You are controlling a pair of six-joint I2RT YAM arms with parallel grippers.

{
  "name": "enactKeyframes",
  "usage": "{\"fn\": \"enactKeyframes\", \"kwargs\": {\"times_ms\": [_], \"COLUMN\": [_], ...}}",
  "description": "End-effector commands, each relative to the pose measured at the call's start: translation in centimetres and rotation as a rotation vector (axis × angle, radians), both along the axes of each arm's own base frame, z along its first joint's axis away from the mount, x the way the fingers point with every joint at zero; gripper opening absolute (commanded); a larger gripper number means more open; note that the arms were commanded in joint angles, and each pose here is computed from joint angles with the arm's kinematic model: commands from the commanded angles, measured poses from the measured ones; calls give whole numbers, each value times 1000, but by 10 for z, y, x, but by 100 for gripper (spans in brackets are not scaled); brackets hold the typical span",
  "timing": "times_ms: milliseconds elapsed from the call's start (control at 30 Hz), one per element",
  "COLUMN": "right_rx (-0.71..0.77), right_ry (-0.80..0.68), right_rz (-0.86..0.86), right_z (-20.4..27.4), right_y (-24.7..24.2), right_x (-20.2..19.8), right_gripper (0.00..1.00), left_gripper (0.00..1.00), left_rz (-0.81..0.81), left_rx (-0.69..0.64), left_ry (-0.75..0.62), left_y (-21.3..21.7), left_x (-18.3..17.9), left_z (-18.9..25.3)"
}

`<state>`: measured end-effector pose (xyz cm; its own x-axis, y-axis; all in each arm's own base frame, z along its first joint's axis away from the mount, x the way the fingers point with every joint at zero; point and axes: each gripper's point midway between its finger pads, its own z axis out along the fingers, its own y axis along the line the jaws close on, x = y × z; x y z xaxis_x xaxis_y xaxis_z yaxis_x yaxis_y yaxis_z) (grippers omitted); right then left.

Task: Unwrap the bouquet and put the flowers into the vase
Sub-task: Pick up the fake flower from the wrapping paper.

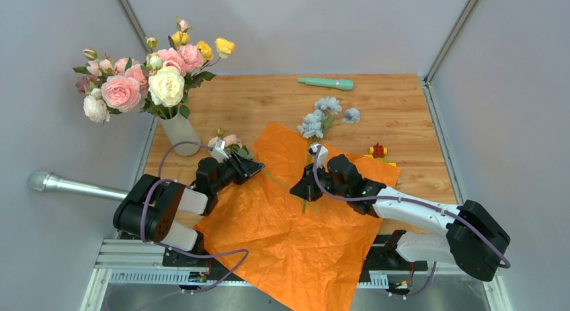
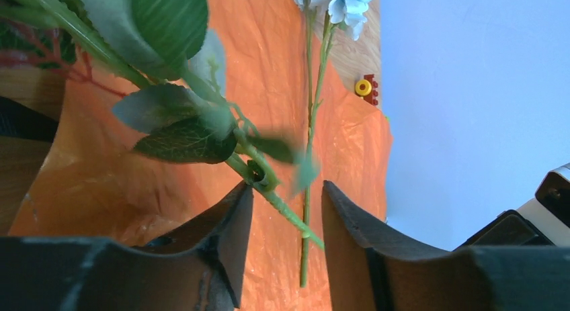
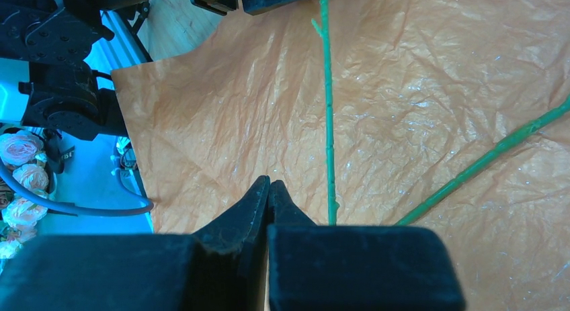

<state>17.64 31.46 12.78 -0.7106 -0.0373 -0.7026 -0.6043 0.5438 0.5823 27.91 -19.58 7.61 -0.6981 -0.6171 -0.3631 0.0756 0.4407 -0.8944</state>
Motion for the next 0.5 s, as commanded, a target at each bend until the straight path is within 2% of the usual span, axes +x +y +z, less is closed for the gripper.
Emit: {"fn": "enactKeyframes", "kwargs": {"times_ms": [0, 333, 433, 467], "right_rx": [41, 34, -13, -46], "right_ry": [-35, -44, -48, -53], "right_rz": [19, 16, -1, 0], "right_z": [14, 13, 6, 0], "right_y": [7, 5, 3, 3], "right_x": [1, 1, 7, 9], "right_gripper": [0, 0, 0, 0], "left_gripper": [45, 19, 20, 24], "left_rz": [4, 10, 10, 14], "left_rx": [-12, 12, 22, 28], "left_ry": [-81, -65, -71, -72], "left_y": [-3, -1, 0, 0], "left_x": [8, 10, 10, 10], "left_z": [15, 7, 7, 7]}}
